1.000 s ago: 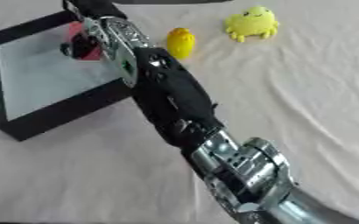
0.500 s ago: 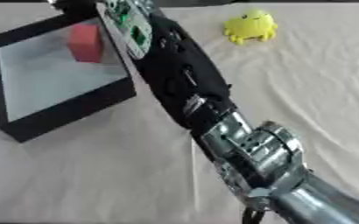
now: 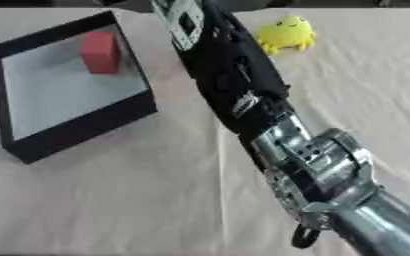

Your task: Pick up objects on the table and place them in the box.

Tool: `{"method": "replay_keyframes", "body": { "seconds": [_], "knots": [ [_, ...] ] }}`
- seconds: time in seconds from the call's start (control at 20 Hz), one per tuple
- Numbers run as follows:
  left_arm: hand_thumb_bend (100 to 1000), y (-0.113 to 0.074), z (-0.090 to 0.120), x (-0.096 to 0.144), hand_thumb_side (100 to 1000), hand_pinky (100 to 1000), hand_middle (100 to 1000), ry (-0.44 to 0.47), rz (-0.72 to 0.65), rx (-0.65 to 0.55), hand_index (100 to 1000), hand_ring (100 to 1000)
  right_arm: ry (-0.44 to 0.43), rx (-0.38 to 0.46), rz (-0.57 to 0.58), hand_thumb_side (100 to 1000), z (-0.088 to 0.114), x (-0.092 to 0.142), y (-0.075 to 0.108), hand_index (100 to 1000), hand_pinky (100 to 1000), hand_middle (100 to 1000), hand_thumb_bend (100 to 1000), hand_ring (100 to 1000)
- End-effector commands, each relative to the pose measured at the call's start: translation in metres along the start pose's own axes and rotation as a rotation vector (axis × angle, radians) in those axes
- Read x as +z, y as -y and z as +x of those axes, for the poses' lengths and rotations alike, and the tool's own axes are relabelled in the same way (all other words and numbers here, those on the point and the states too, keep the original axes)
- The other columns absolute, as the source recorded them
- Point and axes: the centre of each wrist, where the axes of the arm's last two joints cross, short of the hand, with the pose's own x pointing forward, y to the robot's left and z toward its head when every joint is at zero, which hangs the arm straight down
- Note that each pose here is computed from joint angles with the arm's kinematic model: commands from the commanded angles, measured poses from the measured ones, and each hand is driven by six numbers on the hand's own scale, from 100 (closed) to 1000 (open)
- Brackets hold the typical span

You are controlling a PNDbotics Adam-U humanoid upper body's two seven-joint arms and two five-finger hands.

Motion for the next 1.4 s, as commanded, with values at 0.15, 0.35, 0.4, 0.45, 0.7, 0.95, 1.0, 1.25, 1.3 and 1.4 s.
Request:
{"method": "replay_keyframes", "body": {
  "seconds": [0.15, 0.35, 0.4, 0.45, 0.7, 0.95, 1.0, 1.25, 1.3, 1.4],
  "knots": [
    [145, -0.007, 0.006, -0.003, 873, 888, 769, 0.027, 0.006, -0.027, 789, 745, -0.069, 0.076, -0.011, 248, -0.024, 0.005, 0.031, 939, 934, 785, 295, 877],
    [144, -0.008, 0.007, -0.003, 872, 888, 770, 0.029, 0.010, -0.030, 789, 745, -0.133, 0.132, 0.007, 220, -0.048, 0.012, 0.046, 936, 935, 791, 332, 883],
    [144, -0.008, 0.007, -0.003, 872, 888, 770, 0.029, 0.011, -0.031, 789, 745, -0.151, 0.142, 0.009, 225, -0.054, 0.014, 0.049, 935, 935, 791, 333, 884],
    [144, -0.008, 0.007, -0.003, 872, 888, 770, 0.029, 0.012, -0.032, 789, 745, -0.168, 0.148, 0.013, 234, -0.060, 0.015, 0.051, 935, 936, 792, 337, 885],
    [142, -0.009, 0.006, -0.002, 872, 888, 770, 0.026, 0.016, -0.037, 789, 745, -0.202, 0.188, 0.081, 239, -0.081, 0.022, 0.055, 940, 938, 804, 371, 892],
    [143, -0.010, 0.005, -0.002, 874, 889, 770, 0.020, 0.013, -0.041, 789, 745, -0.137, 0.197, 0.193, 284, -0.087, 0.025, 0.060, 946, 940, 805, 385, 892],
    [143, -0.009, 0.005, -0.002, 874, 889, 770, 0.019, 0.012, -0.041, 789, 745, -0.111, 0.192, 0.210, 288, -0.086, 0.025, 0.062, 947, 940, 803, 372, 889],
    [143, -0.010, 0.005, -0.002, 874, 889, 770, 0.018, 0.004, -0.043, 789, 745, -0.014, 0.198, 0.311, 253, -0.081, 0.024, 0.072, 945, 942, 807, 391, 894],
    [141, -0.010, 0.005, -0.002, 874, 889, 770, 0.017, 0.003, -0.044, 789, 745, -0.004, 0.208, 0.332, 249, -0.080, 0.024, 0.073, 945, 943, 810, 423, 897],
    [143, -0.010, 0.005, -0.001, 874, 889, 770, 0.016, 0.002, -0.046, 789, 745, 0.007, 0.228, 0.376, 256, -0.080, 0.025, 0.075, 943, 942, 811, 415, 899]
  ]
}}
